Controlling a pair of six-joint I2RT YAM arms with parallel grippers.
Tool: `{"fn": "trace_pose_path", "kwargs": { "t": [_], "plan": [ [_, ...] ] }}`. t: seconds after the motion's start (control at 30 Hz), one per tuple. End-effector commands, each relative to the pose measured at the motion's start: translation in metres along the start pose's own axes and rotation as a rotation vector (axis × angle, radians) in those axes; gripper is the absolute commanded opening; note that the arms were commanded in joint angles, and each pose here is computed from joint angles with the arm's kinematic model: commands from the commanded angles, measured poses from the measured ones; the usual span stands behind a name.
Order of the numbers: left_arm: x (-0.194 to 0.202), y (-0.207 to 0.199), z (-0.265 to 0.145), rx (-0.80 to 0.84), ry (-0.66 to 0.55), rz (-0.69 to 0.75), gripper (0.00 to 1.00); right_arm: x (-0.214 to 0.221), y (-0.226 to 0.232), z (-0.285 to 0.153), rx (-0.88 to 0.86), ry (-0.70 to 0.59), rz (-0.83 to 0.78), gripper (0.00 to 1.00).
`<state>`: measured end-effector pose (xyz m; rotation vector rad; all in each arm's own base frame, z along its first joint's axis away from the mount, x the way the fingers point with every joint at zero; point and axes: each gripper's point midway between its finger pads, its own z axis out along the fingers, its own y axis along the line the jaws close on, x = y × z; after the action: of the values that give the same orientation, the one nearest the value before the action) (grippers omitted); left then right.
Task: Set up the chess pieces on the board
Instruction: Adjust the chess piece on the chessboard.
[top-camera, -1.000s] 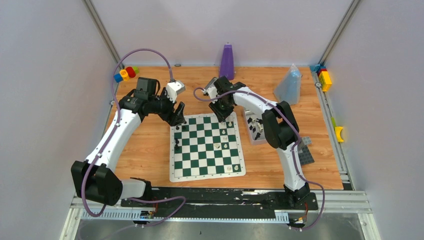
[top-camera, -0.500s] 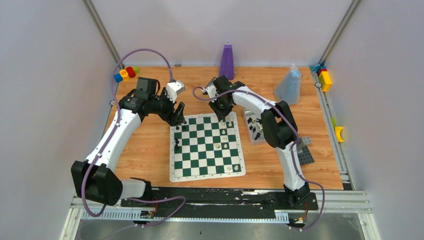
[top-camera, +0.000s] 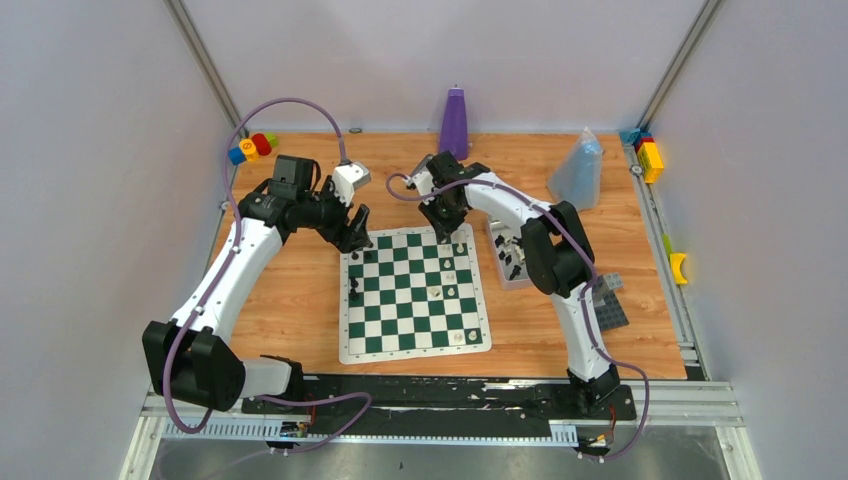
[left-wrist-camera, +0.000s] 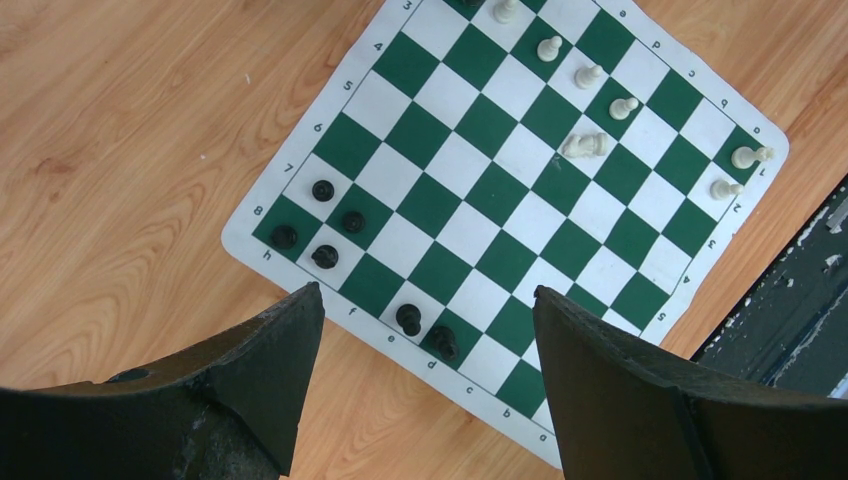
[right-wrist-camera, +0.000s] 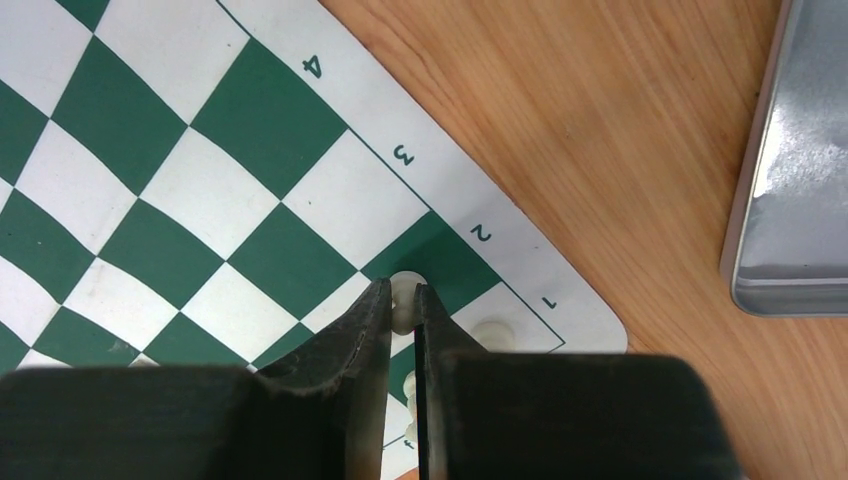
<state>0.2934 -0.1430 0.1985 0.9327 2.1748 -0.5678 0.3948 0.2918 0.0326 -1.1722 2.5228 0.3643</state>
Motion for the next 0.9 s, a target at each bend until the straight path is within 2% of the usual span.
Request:
{"fn": "trace_pose_path", "kwargs": {
  "t": [0.0, 0.5, 0.87],
  "plan": [
    [-0.004, 0.002, 0.000, 0.001, -0.022, 0.004, 0.84, -0.018, -0.011, -0.011, 0.035, -0.048, 0.004, 0.09],
    [-0.003, 0.002, 0.000, 0.002, -0.021, 0.005, 0.84, -0.015, -0.009, -0.004, 0.013, -0.037, 0.014, 0.11],
    [-0.002, 0.001, 0.000, 0.003, -0.019, 0.004, 0.85, -0.015, -0.006, -0.001, -0.008, -0.036, 0.023, 0.21]
  ]
}}
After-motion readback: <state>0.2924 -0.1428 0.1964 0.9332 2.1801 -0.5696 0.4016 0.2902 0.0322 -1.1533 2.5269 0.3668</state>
